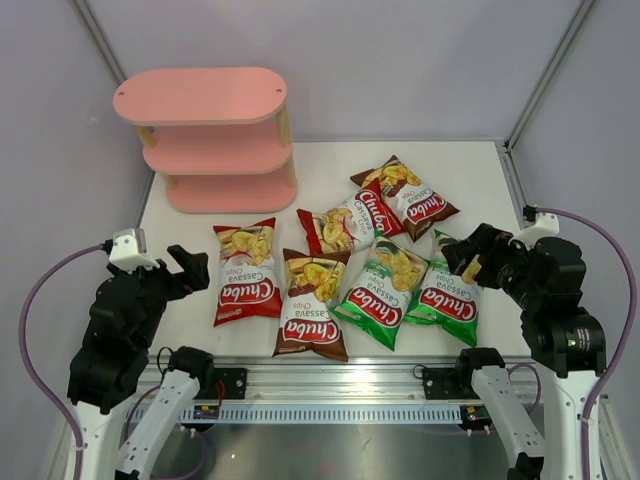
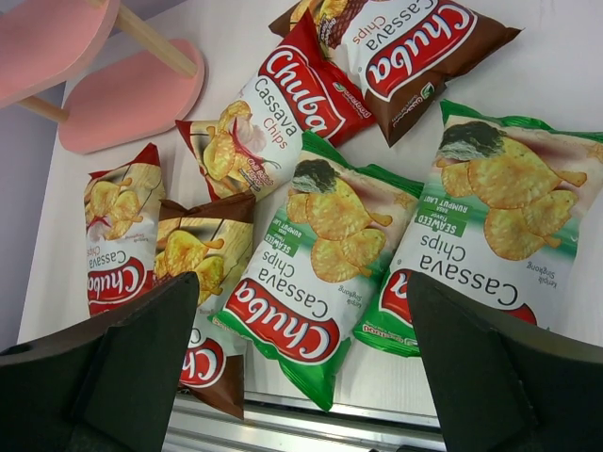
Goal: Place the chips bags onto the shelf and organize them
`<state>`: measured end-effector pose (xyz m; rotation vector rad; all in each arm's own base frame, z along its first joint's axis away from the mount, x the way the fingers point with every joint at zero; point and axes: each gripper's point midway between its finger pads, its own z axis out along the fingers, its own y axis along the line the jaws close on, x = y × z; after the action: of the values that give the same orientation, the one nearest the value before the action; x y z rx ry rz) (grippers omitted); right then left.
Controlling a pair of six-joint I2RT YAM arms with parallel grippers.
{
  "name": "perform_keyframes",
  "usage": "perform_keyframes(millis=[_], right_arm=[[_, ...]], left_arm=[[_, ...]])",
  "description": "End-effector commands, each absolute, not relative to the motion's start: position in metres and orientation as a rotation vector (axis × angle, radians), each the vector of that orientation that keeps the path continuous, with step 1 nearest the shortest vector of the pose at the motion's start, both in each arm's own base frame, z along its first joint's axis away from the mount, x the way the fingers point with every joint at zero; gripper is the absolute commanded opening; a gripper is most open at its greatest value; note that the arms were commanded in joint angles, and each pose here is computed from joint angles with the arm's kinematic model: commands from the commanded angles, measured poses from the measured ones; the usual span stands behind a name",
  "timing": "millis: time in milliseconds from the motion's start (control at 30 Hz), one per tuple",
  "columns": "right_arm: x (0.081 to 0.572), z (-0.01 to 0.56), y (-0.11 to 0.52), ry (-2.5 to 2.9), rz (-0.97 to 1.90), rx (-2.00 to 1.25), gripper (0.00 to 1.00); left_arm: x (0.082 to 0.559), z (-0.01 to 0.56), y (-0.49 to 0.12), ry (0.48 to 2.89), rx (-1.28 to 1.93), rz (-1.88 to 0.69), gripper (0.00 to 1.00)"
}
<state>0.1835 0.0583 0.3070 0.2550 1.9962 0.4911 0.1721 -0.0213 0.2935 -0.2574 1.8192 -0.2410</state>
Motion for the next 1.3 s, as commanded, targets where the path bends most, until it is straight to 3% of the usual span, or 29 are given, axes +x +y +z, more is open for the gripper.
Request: perform_keyframes(millis=[0,267,467,667,767,967,1267], right_arm=[[0.193,0.311,0.064,1.970,0.531,0.248,0.99],[0.192,0.310,0.108,1.920,0.844,0.127,0.99],[0.211,0.289,0.159,1.959,1.335,0.110,1.00],[0.239,0.229,0.213,2.124,1.369,0.021,0.99],[0.252,0.200,0.236,2.218,1.253,-0.029,0.99],[0.285,0.156,0.249,2.333,1.040,-0.050,0.98],[0.313,0.119,0.275,2.407,1.057,-0.202,0.91]], left_arm=[[0.177,0.304,-0.026,1.781,-0.234,-0.264,0.99],[0.176,0.304,-0.027,1.780,-0.223,-0.271,0.99],[0.179,0.297,-0.032,1.789,-0.215,-0.289,0.99],[0.193,0.276,-0.038,1.820,-0.219,-0.297,0.99],[0.198,0.270,-0.042,1.839,-0.209,-0.304,0.99],[0.199,0.264,-0.047,1.858,-0.182,-0.321,0.99],[0.200,0.263,-0.057,1.870,-0.136,-0.360,0.99]])
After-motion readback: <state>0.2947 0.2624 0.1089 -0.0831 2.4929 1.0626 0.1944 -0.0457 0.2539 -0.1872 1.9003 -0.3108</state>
